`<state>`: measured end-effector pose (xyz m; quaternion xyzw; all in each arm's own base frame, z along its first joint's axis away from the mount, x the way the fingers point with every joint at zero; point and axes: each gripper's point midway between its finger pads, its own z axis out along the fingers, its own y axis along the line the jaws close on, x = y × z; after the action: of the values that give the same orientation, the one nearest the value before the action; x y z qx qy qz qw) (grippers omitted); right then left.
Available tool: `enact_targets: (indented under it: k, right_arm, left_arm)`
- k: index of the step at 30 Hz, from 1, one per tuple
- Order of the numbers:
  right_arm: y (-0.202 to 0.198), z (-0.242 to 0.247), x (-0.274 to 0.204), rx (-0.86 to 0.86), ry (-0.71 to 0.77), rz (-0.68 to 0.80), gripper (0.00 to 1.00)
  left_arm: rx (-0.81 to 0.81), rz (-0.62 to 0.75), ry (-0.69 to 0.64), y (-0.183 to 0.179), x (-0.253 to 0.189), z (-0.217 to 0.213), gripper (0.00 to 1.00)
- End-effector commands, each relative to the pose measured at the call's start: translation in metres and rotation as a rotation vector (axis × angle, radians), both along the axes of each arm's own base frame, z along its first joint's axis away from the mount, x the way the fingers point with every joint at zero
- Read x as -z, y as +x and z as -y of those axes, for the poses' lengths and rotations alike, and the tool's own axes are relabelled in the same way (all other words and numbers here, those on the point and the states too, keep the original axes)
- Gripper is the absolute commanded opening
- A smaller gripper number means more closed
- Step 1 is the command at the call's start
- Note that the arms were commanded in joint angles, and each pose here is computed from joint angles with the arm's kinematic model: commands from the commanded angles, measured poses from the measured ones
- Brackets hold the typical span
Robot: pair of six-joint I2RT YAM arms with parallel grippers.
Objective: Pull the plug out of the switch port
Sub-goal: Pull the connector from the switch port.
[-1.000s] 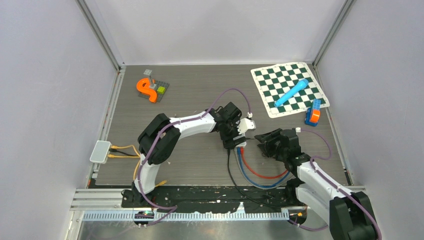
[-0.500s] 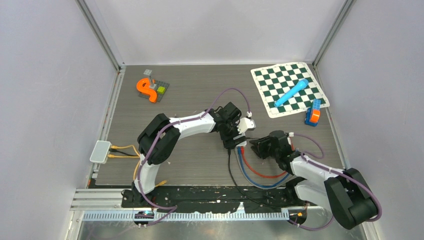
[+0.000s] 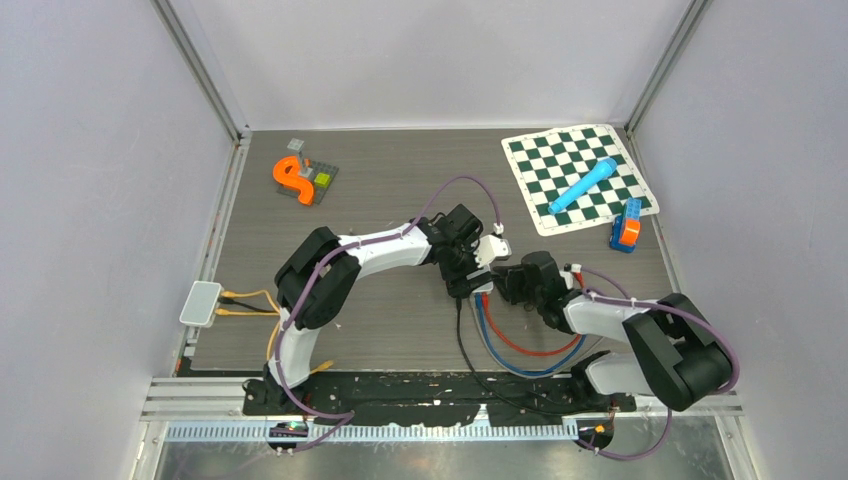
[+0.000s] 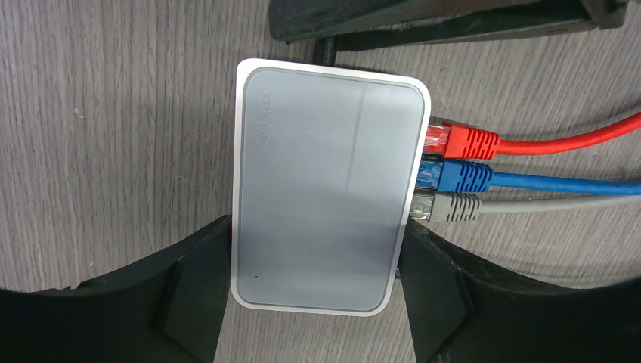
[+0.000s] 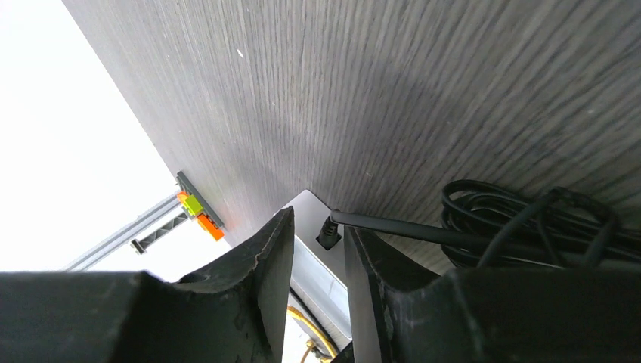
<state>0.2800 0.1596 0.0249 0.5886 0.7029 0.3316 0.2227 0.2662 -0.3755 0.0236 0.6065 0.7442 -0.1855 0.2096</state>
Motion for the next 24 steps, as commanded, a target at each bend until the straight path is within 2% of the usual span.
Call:
enact_targets:
  k: [1, 10, 16, 19, 22, 24]
  right_arm:
    - [0.004, -0.001, 0.006, 0.033, -0.011, -0.015, 0.37]
    - [-0.001, -0.008, 0.027, 0.028, 0.032, -0.057, 0.29]
    - [-0.001, 0.0, 0.027, 0.042, -0.02, -0.053, 0.23]
    - [-0.001, 0.006, 0.024, 0.043, -0.071, -0.055, 0.24]
    - [-0.001, 0.011, 0.021, 0.048, -0.106, -0.064, 0.32]
    - [-0.002, 0.013, 0.022, 0.054, -0.116, -0.069, 0.33]
  left_arm:
    - [-0.014, 0.006, -0.058, 0.004, -0.02, 0.009, 0.66]
    - [-0.011, 0.0, -0.07, 0.003, -0.024, 0.011, 0.66]
    - [-0.002, -0.006, -0.078, 0.001, -0.025, 0.012, 0.65]
    - [0.01, -0.014, -0.084, -0.002, -0.026, 0.012, 0.65]
    - [0.024, -0.024, -0.083, -0.006, -0.027, 0.011, 0.64]
    - [0.035, -0.027, -0.082, -0.009, -0.027, 0.01, 0.64]
